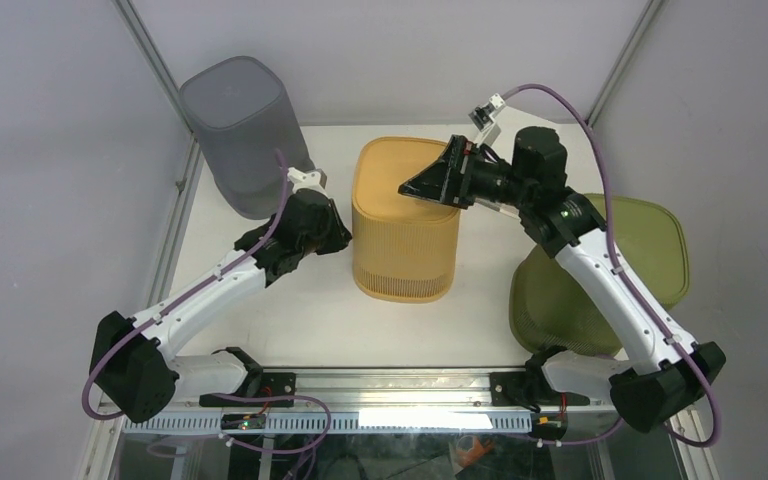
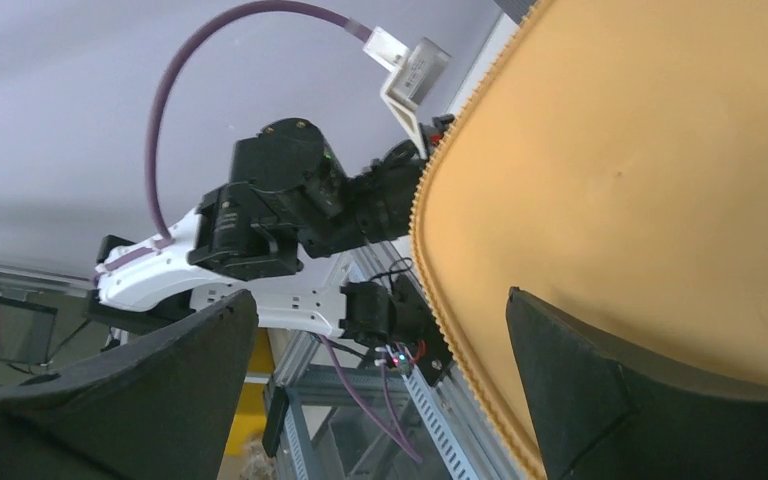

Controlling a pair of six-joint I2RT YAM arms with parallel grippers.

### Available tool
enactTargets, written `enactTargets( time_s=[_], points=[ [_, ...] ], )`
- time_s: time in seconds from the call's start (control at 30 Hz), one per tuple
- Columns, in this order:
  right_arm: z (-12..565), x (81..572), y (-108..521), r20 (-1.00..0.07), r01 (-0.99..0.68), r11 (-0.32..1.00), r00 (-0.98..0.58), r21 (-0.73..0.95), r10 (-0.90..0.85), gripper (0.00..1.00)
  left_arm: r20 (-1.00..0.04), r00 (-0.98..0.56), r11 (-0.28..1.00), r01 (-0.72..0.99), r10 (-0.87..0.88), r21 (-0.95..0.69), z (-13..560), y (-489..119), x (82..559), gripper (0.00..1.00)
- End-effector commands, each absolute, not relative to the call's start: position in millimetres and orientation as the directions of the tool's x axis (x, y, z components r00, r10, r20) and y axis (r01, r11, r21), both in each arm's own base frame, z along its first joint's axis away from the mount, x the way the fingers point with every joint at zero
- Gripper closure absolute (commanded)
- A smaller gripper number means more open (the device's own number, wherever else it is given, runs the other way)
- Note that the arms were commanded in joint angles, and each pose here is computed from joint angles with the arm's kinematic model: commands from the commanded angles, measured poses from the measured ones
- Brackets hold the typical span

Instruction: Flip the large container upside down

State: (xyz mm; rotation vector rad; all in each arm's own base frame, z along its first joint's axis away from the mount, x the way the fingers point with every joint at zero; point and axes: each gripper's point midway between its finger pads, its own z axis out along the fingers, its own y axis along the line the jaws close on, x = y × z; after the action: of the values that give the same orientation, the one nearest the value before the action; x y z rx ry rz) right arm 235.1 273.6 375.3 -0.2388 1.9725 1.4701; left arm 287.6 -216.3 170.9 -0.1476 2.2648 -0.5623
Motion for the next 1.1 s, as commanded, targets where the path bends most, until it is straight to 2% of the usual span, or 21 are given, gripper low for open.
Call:
enactTargets(
  time_s=[0.0, 0.17, 0.3, 0.47, 0.6, 0.77, 0.97, 1.07],
  points=[
    [423, 232, 262, -0.716, -0.61, 0.386, -0.651, 0.692, 0.252, 0.0, -0.7, -0.65, 0.868, 0.123, -0.296, -0.481, 194, -226, 293, 0.83],
    [428, 227, 227, -0.802, -0.596, 0.568, -0.556, 0.568, 0.218, 0.0, -0.723, -0.628, 0.871, 0.142, -0.288, -0.47, 214, -222, 292, 0.77],
    [392, 208, 198, -0.832, -0.569, 0.672, -0.541, 0.473, 0.128, 0.0, -0.762, -0.575, 0.835, 0.229, -0.298, -0.499, 258, -219, 278, 0.66],
    [339, 164, 202, -0.766, -0.613, 0.586, -0.642, 0.53, 0.02, 0.0, -0.805, -0.526, 0.778, 0.37, -0.274, -0.507, 292, -211, 245, 0.49],
    [308, 167, 208, -0.709, -0.563, 0.594, -0.705, 0.575, 0.018, 0.01, -0.806, -0.525, 0.761, 0.394, -0.274, -0.515, 294, -204, 227, 0.4],
    [299, 218, 231, -0.71, -0.517, 0.607, -0.695, 0.604, 0.114, 0.0, -0.785, -0.549, 0.755, 0.375, -0.287, -0.538, 286, -203, 223, 0.33],
    [317, 341, 244, -0.736, -0.321, 0.721, -0.561, 0.615, 0.378, 0.01, -0.769, -0.565, 0.749, 0.359, -0.3, -0.556, 284, -204, 223, 0.24],
    [322, 395, 244, -0.764, -0.245, 0.773, -0.485, 0.585, 0.425, 0.01, -0.763, -0.561, 0.735, 0.361, -0.321, -0.574, 288, -202, 217, 0.2]
  ],
)
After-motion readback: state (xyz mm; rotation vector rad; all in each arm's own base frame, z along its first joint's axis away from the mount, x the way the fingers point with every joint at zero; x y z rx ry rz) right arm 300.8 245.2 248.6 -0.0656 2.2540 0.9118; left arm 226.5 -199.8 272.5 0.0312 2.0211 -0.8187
